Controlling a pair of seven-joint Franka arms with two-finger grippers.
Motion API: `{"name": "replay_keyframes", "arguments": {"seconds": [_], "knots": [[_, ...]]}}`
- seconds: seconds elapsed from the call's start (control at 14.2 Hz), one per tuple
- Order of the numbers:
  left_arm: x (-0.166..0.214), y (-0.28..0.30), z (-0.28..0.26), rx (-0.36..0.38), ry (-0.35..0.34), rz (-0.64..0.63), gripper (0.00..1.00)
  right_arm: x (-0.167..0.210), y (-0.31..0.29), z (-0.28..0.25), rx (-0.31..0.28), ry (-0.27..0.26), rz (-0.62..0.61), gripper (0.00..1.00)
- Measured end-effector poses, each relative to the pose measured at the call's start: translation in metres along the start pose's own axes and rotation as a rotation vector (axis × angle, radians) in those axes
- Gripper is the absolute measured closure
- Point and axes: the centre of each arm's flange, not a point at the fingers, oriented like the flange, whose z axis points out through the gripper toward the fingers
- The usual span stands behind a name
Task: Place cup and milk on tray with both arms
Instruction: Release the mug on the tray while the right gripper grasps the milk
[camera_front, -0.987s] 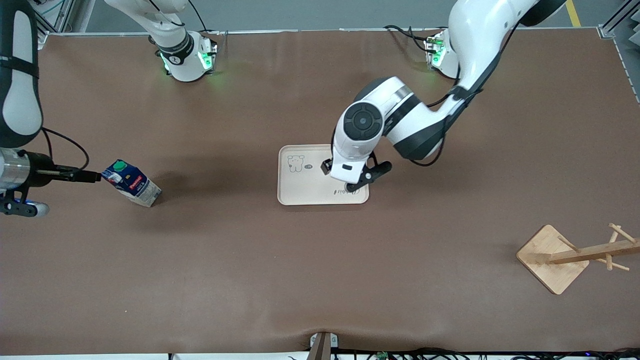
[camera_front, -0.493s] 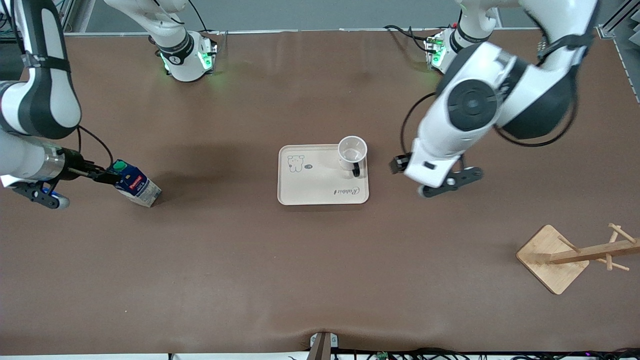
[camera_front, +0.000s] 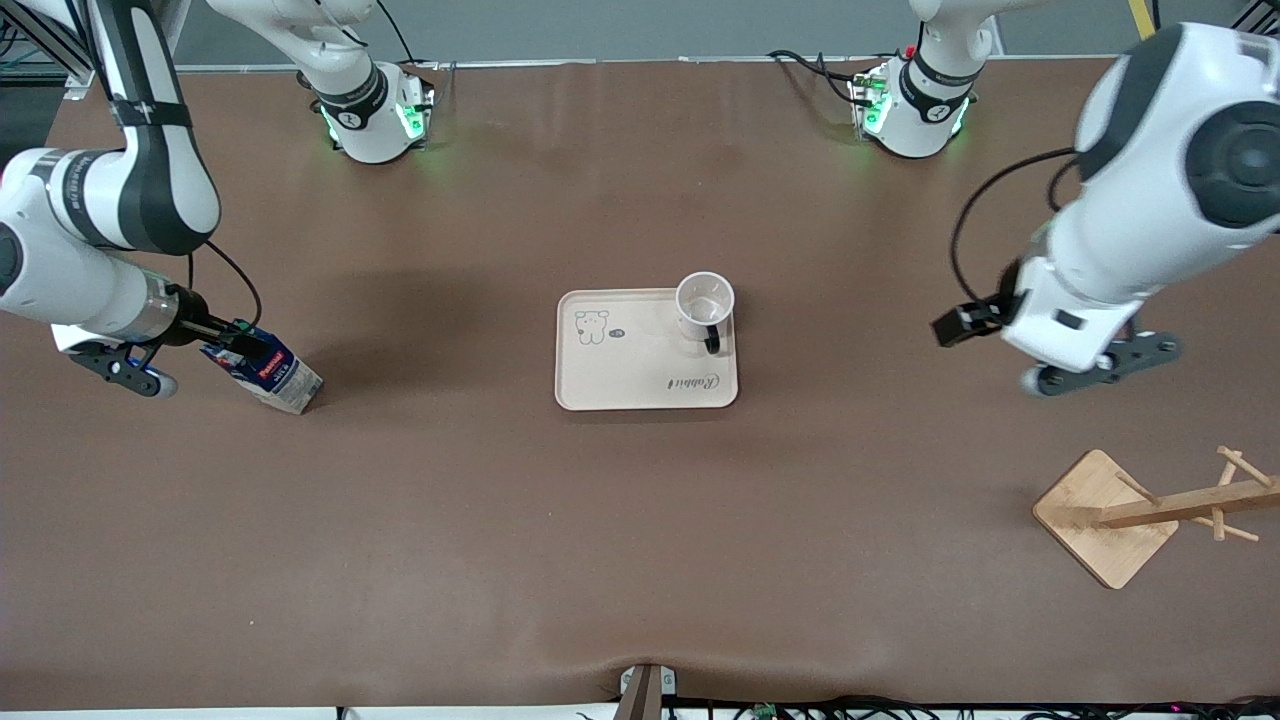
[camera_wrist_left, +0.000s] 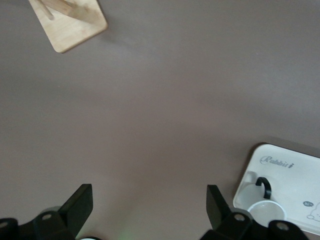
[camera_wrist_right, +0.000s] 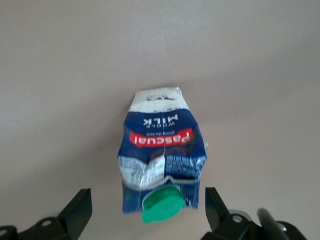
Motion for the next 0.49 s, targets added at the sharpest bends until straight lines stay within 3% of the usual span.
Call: {"name": "replay_keyframes", "arguments": {"seconds": [0.35,0.49], "knots": [[0.023,-0.054,-0.008,0.074,0.055,0.062,0.00,-0.001,0.001,0.014,0.008,0.043,-0.004,0.00],[0.024,-0.060,-0.020,0.069,0.078,0.085,0.00,-0.003,0.003,0.020,0.007,0.040,-0.003,0.19]]}}
